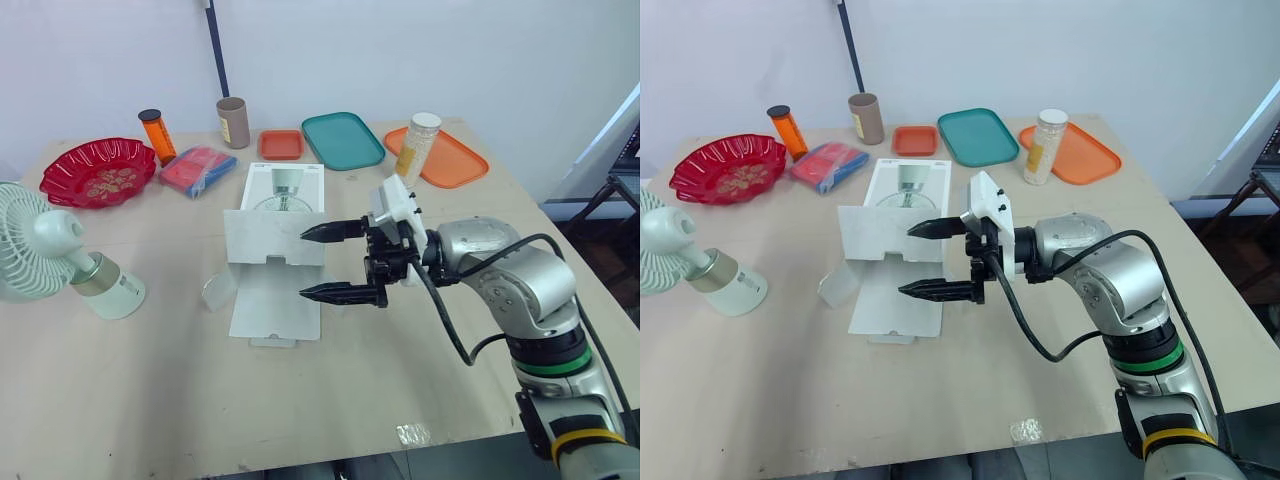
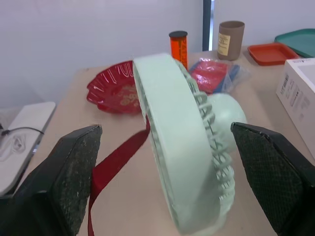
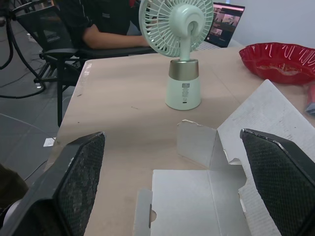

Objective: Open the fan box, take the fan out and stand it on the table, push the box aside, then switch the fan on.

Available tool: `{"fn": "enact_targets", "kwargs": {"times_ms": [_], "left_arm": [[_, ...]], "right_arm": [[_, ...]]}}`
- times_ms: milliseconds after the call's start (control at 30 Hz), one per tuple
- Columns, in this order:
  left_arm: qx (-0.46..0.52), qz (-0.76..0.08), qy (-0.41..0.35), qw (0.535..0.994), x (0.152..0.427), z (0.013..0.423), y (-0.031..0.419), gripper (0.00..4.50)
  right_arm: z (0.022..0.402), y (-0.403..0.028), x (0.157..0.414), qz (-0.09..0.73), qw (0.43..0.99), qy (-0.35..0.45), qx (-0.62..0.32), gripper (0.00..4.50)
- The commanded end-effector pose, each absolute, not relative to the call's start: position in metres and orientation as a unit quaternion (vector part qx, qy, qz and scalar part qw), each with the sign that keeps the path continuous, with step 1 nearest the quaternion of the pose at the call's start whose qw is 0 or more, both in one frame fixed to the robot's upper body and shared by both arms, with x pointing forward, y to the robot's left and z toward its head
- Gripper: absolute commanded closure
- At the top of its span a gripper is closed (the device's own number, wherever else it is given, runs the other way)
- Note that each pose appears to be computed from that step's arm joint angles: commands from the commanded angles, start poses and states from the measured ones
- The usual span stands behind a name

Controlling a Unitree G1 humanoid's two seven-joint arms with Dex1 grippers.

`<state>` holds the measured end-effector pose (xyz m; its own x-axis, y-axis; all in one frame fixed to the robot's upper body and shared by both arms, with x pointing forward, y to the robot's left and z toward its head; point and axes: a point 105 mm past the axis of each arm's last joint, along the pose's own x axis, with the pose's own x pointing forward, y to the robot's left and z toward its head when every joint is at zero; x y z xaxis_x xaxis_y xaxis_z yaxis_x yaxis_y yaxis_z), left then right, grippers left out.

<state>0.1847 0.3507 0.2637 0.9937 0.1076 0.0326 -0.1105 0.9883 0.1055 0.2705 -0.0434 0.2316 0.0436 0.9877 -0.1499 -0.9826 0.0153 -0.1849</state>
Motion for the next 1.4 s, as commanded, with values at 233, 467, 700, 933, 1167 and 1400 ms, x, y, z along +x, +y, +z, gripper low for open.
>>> {"fn": "enact_targets", "kwargs": {"times_ms": [233, 467, 700, 933, 1167, 1400], "left_arm": [[0.072, 0.074, -0.091, 0.99, 0.198, 0.302, 0.353, 0.03], [0.07, 0.073, -0.105, 0.989, 0.201, 0.31, 0.35, 0.03], [0.071, 0.07, -0.109, 0.989, 0.201, 0.313, 0.348, 0.03], [0.054, -0.044, -0.131, 0.989, 0.186, 0.327, 0.319, 0.03], [0.07, -0.069, -0.146, 0.984, 0.187, 0.346, 0.309, 0.03], [0.062, -0.171, -0.127, 0.975, 0.198, 0.345, 0.259, 0.03]], "right_arm": [[0.237, -0.044, 0.268, 0.692, 0.709, -0.029, -0.133, 0.0], [0.237, -0.044, 0.268, 0.692, 0.709, -0.028, -0.136, 0.0], [0.237, -0.043, 0.268, 0.692, 0.708, -0.03, -0.135, 0.0], [0.236, -0.045, 0.269, 0.689, 0.711, -0.028, -0.135, 0.0], [0.234, -0.046, 0.271, 0.689, 0.711, -0.027, -0.137, 0.0], [0.234, -0.046, 0.271, 0.69, 0.71, -0.028, -0.14, 0.0]]}}
